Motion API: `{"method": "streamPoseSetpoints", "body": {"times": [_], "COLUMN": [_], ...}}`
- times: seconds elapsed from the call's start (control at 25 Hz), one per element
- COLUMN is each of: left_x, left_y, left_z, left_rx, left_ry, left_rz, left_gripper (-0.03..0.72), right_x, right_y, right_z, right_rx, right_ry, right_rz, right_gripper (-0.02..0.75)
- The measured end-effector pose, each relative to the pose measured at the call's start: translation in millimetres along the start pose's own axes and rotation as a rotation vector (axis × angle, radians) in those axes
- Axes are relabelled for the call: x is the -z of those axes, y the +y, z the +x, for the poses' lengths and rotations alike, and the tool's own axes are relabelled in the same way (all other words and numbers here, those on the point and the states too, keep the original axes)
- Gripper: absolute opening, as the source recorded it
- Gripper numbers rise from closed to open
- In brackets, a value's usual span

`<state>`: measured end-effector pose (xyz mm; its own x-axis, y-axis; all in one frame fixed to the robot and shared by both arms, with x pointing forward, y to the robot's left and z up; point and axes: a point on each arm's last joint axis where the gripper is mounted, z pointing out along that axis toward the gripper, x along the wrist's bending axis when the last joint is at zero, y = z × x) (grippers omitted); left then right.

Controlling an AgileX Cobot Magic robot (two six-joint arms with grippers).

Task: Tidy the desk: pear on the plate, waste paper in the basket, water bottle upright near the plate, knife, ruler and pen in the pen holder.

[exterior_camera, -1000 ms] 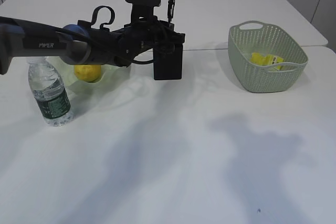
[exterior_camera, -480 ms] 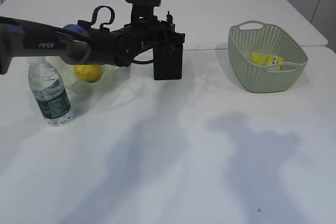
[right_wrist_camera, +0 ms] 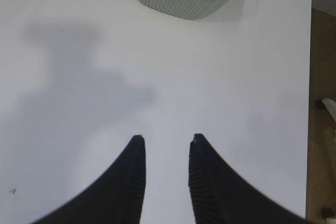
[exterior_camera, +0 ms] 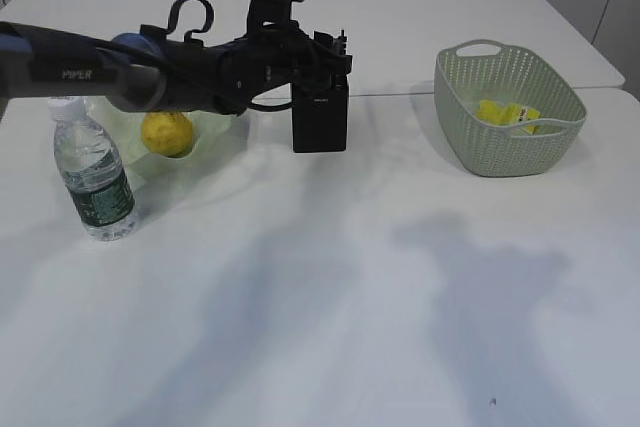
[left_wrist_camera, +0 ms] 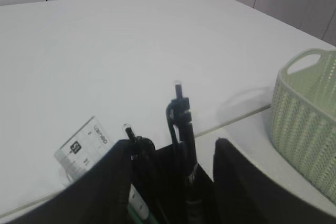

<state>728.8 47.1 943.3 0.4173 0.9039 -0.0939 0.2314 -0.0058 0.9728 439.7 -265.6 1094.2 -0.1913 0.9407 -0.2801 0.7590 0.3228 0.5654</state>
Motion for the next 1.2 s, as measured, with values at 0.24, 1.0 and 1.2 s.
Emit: {"method": "streamPoseSetpoints", "body": {"times": [0.24, 1.0, 1.2], "left_x": [17.7, 171.2, 247.1], "left_y": [38.6, 215.1, 252.5], "left_z": [0.0, 56.9, 62.6], "left_rx": [-0.041, -0.091, -0.073], "left_ry": [-0.008, 0.152, 0.208], "left_rz": [0.04, 0.094, 0.154], "left_gripper": [0.363, 0.361, 0.34], "right_x": [0.0, 40.4, 65.3], "right_y": [2.2, 20.2, 12.3], "right_z": [0.3, -9.7, -16.1], "right_rx": [0.0, -0.073, -0.096], "right_ry": [0.003, 0.027, 0.019], "right_rz": [-0.025, -0.19, -0.271], "right_gripper": [0.244, 0.244, 0.244]}}
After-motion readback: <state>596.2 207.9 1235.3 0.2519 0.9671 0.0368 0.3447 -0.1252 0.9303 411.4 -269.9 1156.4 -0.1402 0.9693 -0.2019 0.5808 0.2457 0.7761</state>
